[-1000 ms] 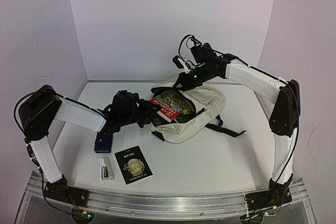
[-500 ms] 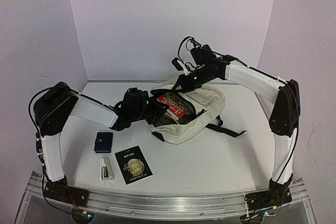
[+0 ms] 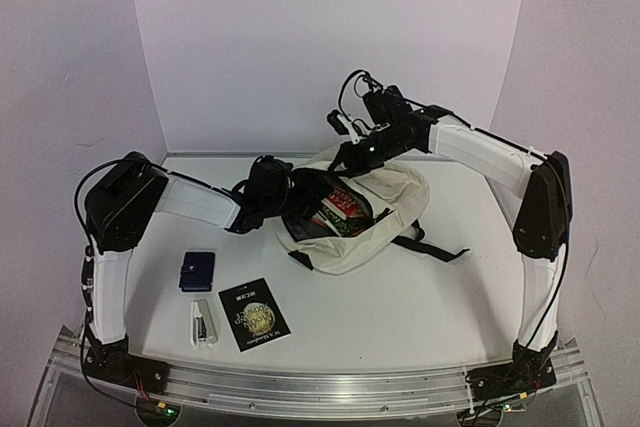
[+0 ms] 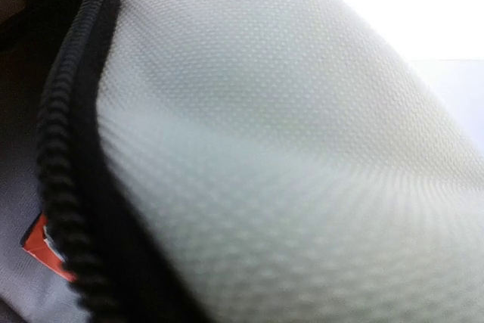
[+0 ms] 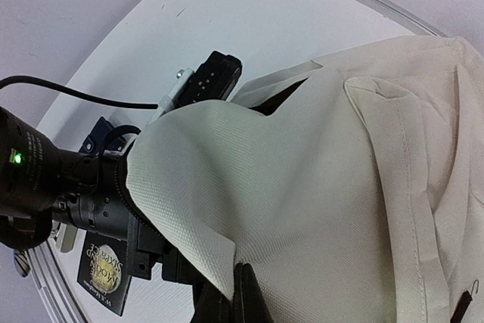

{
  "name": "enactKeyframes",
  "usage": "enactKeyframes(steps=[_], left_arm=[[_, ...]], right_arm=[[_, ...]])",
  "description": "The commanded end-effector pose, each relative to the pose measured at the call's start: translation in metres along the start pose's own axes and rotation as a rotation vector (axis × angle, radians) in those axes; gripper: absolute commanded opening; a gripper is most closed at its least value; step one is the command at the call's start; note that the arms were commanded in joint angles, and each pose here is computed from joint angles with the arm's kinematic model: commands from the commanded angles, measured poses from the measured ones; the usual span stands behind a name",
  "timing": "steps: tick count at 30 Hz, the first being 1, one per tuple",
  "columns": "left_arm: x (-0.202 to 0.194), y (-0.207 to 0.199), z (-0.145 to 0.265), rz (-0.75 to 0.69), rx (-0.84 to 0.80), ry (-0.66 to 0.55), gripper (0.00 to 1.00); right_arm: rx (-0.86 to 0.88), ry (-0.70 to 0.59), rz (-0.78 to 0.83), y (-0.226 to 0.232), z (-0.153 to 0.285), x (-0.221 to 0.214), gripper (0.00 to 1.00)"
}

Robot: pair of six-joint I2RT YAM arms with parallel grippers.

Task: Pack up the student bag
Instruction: Place the book in the student bag, then pick up the book from the center of the board.

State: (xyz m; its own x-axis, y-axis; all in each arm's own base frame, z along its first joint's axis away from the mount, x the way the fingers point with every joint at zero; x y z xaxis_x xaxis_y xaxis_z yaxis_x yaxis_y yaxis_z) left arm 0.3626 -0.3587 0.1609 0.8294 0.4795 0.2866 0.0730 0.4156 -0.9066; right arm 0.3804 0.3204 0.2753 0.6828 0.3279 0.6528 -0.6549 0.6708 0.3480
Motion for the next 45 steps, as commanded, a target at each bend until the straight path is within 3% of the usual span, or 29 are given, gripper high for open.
enactKeyframes(steps=[1,6,11,16,19,22,28,31,35,45], left_arm=[[0.004,-0.049,0.044,-0.105,-0.035,-0.015,0.5],[-0.012,-0.057,0.081,-0.171,0.057,0.017,0.61],[-0.02,-0.052,0.117,-0.229,0.143,0.046,0.85],[-0.037,-0.036,0.15,-0.342,0.32,0.102,0.98],[-0.051,-0.016,0.165,-0.341,0.424,0.154,1.0],[-0.067,0.002,0.178,-0.335,0.527,0.193,1.0],[-0.098,0.028,0.194,-0.267,0.67,0.226,1.0],[-0.114,0.045,0.196,-0.187,0.721,0.223,1.0],[-0.125,0.054,0.199,-0.144,0.784,0.19,1.0],[-0.13,0.084,0.21,0.032,0.891,0.059,1.0]], right_arm=[[0.023,-0.094,0.04,0.008,0.017,0.019,0.0],[0.003,-0.046,0.033,-0.001,0.0,0.006,0.0],[-0.022,0.036,0.005,-0.017,-0.029,-0.02,0.0],[-0.066,0.083,0.025,-0.029,-0.049,-0.036,0.0],[-0.077,0.093,0.03,-0.034,-0.052,-0.039,0.01],[-0.079,0.081,0.03,-0.033,-0.048,-0.035,0.12],[0.0,0.058,0.046,-0.015,-0.022,-0.03,0.67],[0.041,0.068,0.069,-0.001,-0.01,-0.033,0.81],[0.1,0.091,0.096,0.018,0.002,-0.042,0.9],[0.18,0.166,0.117,0.04,0.006,-0.066,0.93]])
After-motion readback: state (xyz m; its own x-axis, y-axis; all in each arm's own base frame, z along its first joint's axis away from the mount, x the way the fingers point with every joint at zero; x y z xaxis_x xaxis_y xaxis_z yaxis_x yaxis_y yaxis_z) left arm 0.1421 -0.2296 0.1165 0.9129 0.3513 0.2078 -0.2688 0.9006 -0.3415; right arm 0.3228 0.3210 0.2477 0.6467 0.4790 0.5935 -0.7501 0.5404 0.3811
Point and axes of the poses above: each gripper's point midway between its finger pads, its own z axis back along the fingers, its own y axis along the line the jaws close on, x = y × z, the point moved 9 cm from there along z, back along the fingers, and after that the axes turned 5 degrees about -z, right-handed, at the moved point
